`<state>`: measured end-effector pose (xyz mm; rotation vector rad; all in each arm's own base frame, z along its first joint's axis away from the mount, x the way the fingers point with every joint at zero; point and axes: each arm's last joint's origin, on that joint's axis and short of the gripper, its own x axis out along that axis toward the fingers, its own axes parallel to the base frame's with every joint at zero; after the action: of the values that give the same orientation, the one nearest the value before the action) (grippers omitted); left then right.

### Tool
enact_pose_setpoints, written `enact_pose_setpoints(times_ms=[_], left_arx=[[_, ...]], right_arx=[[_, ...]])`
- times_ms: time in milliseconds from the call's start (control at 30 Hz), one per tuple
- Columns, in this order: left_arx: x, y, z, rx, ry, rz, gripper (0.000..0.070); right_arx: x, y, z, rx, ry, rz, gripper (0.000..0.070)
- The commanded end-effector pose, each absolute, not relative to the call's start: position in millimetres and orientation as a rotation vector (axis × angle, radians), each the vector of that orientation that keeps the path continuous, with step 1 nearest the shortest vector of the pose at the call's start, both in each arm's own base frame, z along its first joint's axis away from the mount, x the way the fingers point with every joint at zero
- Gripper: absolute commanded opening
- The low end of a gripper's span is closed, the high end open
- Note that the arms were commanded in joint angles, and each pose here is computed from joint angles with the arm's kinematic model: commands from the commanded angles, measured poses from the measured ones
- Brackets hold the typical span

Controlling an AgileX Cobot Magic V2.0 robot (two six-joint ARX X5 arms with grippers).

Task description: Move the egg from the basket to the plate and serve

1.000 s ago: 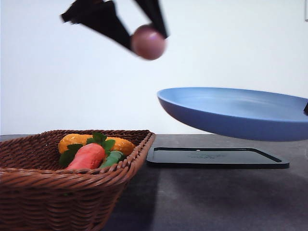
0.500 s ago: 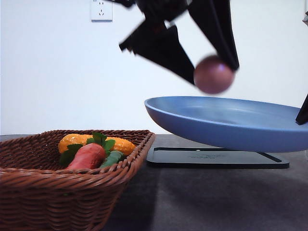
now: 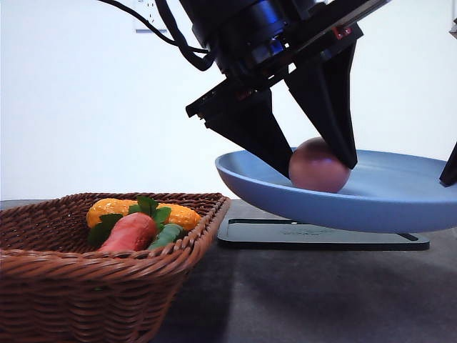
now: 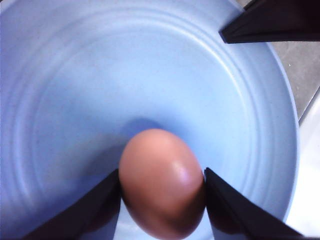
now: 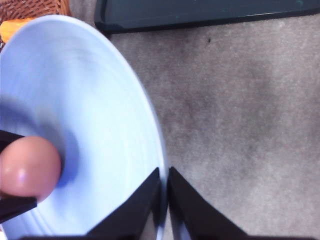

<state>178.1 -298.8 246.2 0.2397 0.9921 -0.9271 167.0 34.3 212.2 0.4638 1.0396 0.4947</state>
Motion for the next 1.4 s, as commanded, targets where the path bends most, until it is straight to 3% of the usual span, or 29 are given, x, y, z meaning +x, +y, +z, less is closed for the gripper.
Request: enact_pose_setpoints(times_ms=[0,133,200,467,833,1100,1367], left_arx=[[177.3,-304.8,245.9,0.254,0.977,-0.944,0.0241],[177.2,-304.8,245.8,0.254,0.978,-0.944,0.0430],[177.1,-304.6,245.7,0.254,0.982,-0.943,0.0485],[172.0,-294.4,260.0,0.255,0.997,-0.934,0.0491],[147.2,-244.7,324.0,0.196,0.888,-0.957,0.0490],[118.1,-197.0,370.3,0.118,0.752,-0.991,0.0490],[91.9,-151.1,396.3,0.082,0.643,-0.952,0.0490]], right_arx=[[168.0,35.3,212.9,0.482,1.052,0.498,0.0000],[166.9,35.2,212.1,0.485,1.067,0.493,0.0000],[166.7,35.2,212.0,0.485,1.068,0.493,0.0000],[167.8,34.4,206.4,0.494,1.121,0.474,0.0000],[200.1,16.2,180.6,0.573,1.184,0.392,0.0000],[253.7,0.7,181.8,0.590,1.194,0.342,0.0000],[318.5,-3.9,193.0,0.564,1.159,0.324,0.0000]])
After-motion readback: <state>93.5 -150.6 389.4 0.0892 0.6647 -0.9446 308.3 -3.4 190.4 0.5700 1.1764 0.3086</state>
